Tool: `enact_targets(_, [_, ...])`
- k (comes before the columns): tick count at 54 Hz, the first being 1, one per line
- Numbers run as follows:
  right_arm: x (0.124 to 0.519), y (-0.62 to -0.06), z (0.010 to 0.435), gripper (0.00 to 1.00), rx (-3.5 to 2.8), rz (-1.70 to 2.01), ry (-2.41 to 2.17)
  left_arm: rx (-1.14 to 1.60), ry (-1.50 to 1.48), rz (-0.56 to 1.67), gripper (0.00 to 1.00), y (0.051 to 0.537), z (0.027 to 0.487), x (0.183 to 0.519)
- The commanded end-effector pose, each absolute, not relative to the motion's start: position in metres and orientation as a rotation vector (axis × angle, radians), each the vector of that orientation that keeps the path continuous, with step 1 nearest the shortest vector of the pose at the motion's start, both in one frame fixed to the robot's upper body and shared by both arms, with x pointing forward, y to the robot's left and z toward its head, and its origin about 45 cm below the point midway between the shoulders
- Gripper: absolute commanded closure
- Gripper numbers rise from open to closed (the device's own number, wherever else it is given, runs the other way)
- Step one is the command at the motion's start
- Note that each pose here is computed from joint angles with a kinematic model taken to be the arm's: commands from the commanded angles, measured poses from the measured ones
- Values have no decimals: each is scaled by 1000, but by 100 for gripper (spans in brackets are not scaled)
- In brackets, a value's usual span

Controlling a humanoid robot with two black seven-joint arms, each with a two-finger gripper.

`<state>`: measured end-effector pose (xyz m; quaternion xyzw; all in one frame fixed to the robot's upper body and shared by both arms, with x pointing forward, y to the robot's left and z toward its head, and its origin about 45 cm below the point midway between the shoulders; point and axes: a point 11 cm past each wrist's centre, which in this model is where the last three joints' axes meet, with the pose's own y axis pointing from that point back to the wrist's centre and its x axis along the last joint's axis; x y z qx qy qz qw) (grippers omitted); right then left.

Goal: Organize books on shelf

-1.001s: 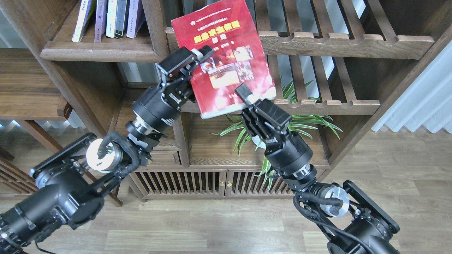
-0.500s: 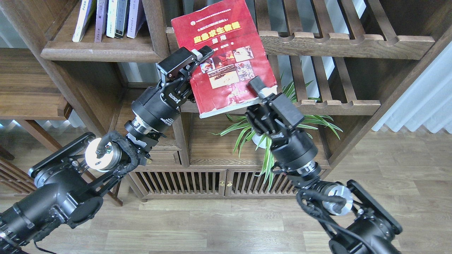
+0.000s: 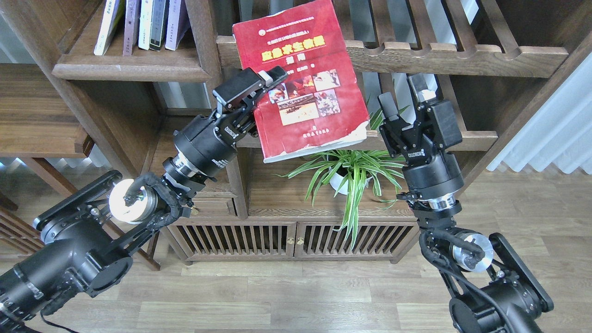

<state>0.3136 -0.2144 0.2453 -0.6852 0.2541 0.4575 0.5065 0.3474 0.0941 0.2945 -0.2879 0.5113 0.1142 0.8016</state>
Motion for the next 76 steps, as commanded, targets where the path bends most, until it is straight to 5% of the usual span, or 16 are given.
enact_targets(1, [314, -211, 240, 6, -1638, 1120, 618, -610, 1063, 237, 93, 93, 304, 351])
enact_targets(40, [321, -212, 227, 5, -1633, 1136, 659, -677, 776, 237, 94, 118, 388, 381])
enact_targets(76, [336, -200, 229, 4, -1699, 1129, 662, -764, 443, 436, 94, 243, 484, 401])
